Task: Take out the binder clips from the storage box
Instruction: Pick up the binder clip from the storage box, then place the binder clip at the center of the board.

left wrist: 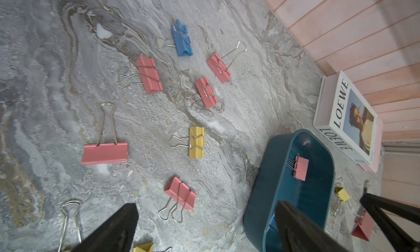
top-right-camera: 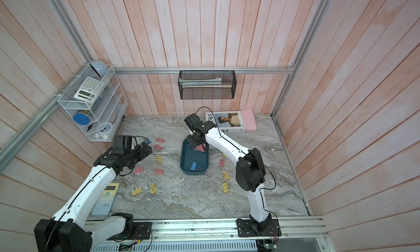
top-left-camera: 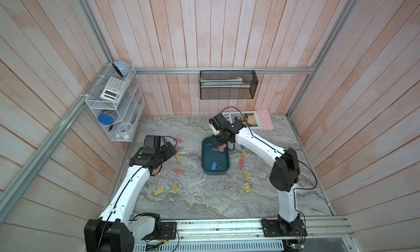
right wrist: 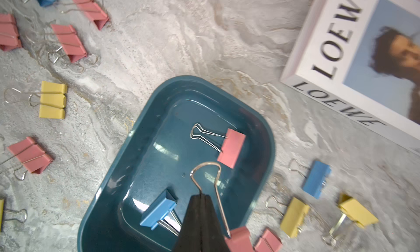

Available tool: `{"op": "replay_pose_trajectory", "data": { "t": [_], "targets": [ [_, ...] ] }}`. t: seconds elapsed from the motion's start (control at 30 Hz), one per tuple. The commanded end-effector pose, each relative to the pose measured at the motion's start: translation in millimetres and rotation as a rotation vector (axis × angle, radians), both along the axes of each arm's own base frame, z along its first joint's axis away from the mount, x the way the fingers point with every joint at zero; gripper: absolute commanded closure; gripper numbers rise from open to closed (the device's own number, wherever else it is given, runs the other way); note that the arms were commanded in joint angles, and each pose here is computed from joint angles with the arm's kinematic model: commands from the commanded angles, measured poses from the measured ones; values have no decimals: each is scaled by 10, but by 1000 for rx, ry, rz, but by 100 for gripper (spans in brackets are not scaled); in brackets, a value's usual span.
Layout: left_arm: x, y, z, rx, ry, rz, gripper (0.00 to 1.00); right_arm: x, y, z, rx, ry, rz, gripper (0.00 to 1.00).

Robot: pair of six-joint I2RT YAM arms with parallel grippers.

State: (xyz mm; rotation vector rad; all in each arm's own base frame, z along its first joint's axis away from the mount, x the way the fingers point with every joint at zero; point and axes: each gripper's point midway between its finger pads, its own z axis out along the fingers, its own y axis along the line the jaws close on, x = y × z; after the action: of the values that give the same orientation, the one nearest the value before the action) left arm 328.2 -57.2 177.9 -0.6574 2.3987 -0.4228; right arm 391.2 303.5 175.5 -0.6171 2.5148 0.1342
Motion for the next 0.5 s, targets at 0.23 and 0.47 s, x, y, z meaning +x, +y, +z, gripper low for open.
{"op": "replay_pose_trajectory", "data": {
  "t": [0.23,0.47],
  "targets": [
    [422,-827,122,-1,-48,-181,1,-275,-1467,-238,-44,-16,-430,100],
    [472,-1316,-19,46,10,-307,2,-594,-2048,-855,-68,106,-556,100]
  ]
}}
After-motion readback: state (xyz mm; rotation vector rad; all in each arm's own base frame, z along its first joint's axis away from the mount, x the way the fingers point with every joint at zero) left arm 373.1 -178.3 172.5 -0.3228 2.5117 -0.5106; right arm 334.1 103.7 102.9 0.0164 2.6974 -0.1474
